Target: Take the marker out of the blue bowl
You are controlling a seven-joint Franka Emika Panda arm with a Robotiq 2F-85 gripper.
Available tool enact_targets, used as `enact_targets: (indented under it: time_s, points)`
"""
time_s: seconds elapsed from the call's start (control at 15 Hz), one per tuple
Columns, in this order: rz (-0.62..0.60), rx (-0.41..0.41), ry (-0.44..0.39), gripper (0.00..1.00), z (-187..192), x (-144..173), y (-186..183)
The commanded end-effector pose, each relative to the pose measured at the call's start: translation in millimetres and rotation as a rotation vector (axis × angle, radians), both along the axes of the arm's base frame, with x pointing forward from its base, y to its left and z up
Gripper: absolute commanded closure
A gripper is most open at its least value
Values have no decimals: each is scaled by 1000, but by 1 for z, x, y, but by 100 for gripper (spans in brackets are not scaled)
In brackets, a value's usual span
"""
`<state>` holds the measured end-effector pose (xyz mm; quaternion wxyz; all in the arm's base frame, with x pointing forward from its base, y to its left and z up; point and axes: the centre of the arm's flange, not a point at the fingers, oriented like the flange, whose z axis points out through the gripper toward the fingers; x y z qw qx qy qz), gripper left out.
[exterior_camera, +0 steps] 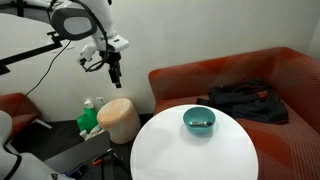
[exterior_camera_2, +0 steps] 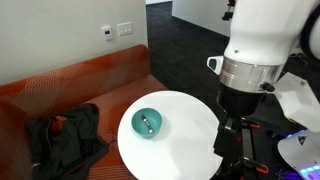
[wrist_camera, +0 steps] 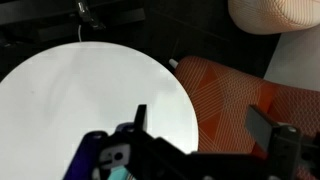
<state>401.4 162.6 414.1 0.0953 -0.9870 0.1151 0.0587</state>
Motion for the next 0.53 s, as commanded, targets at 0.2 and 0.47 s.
enact_targets:
  time_s: [0.2,0.47]
  points:
    - [0,0,0,0,0,0,0]
    - [-38,-39,-47,0,1,9,-5]
